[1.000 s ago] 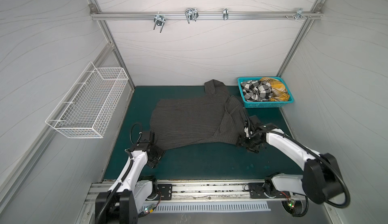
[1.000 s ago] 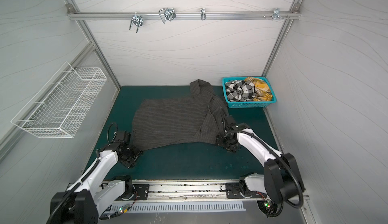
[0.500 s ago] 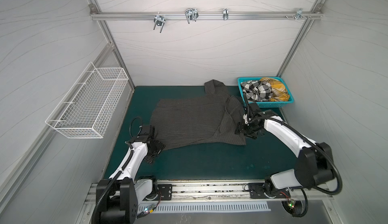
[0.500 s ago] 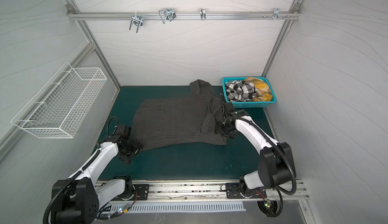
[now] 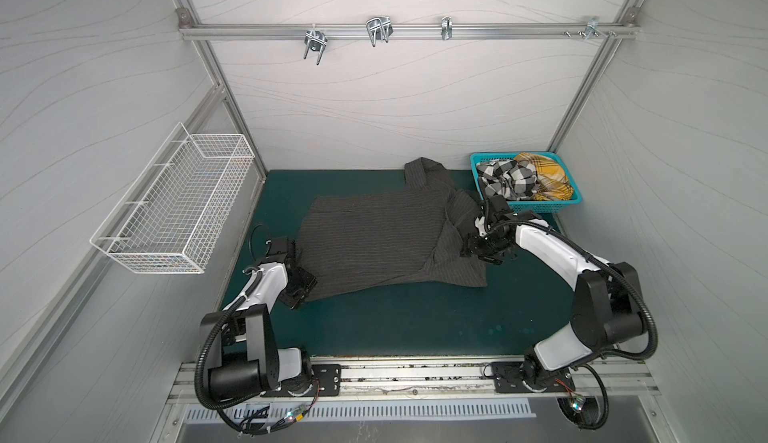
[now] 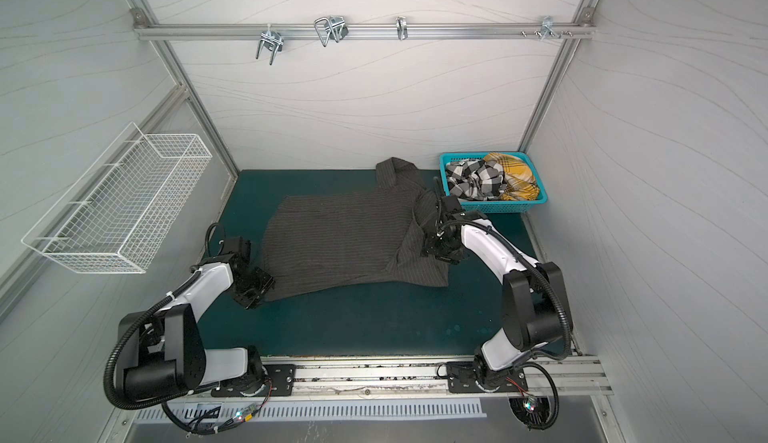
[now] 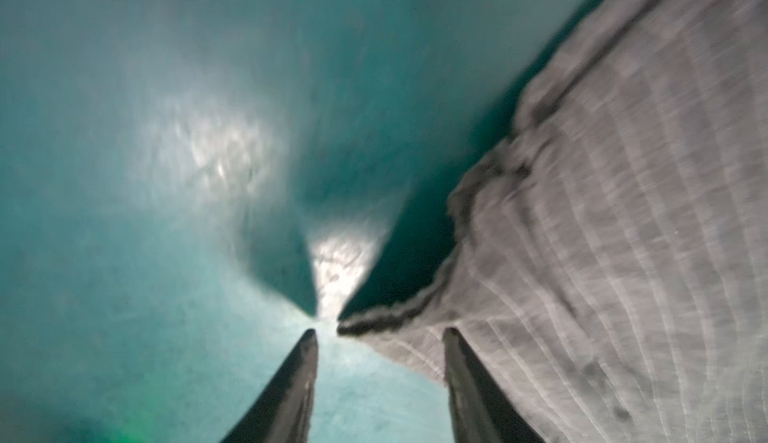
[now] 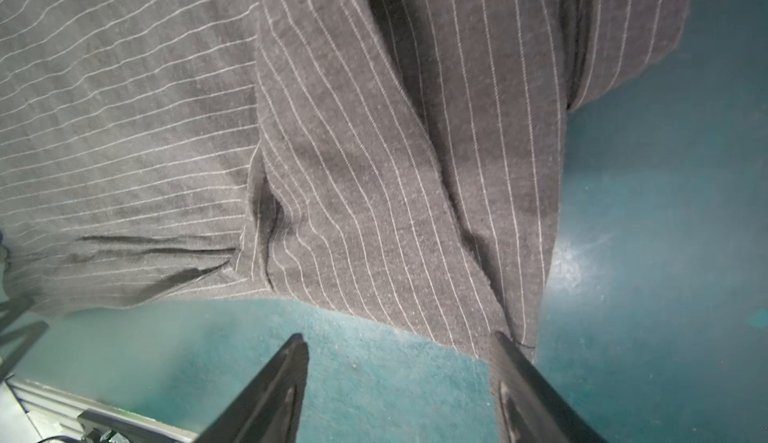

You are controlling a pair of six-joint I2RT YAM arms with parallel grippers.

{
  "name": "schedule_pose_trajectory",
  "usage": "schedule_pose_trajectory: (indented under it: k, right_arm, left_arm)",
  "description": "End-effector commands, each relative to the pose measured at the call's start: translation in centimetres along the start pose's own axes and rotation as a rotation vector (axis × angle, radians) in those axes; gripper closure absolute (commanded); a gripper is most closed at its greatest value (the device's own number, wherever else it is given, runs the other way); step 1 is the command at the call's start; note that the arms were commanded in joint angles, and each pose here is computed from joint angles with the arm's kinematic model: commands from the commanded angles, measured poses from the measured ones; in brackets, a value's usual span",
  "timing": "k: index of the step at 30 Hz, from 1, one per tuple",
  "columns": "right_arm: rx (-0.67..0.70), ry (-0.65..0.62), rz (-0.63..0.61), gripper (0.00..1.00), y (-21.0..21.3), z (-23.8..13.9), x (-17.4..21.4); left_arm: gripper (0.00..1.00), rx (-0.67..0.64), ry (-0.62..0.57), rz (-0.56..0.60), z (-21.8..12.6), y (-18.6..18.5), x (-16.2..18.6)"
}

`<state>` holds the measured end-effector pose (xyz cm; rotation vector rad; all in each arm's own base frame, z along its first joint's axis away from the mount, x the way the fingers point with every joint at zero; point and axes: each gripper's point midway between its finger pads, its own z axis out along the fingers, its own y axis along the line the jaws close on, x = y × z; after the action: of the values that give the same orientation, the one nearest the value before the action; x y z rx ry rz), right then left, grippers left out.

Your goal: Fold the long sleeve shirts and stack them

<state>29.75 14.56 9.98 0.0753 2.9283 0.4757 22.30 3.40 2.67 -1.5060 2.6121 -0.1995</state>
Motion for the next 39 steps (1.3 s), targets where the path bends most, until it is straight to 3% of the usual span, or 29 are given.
schedule_pose_trajectory:
  k: [1,4,7,13,17,26,35,39]
  right_arm:
    - [-0.046,-0.034,-0.020,0.31,0.8,-0.9,-0.2]
    - [-0.060,-0.036,-0.014,0.32,0.8,-0.8,-0.2]
    - [-0.057,-0.030,-0.015,0.33,0.6,-0.4,-0.2]
    - [-0.069,-0.015,-0.001,0.35,0.1,0.3,0.0]
    - [-0.060,-0.013,0.012,0.37,-0.3,0.6,0.3]
    - [-0.056,-0.015,0.030,0.32,-0.2,1.3,-1.6]
    - [0.093,0.023,0.011,0.38,-2.7,5.0,-3.8]
    - [0.091,0.038,0.010,0.47,-2.9,6.1,-4.4]
  left_arm:
    - [0.55,0.004,0.002,0.024,0.2,-0.6,-1.0]
    - [0.62,-0.008,0.054,0.014,1.4,-0.5,-0.4]
    - [0.77,-0.023,0.082,0.001,1.7,0.1,0.4]
    - [0.75,-0.017,0.095,-0.008,2.0,0.9,1.5]
    - [1.00,-0.011,0.128,-0.002,2.6,0.5,1.7]
    - [1.00,-0.007,0.051,0.065,-1.2,0.2,0.6]
    - [1.00,0.020,0.061,0.065,-1.0,-0.2,0.8]
    - [1.00,0.021,0.063,0.066,-0.9,-0.2,0.8]
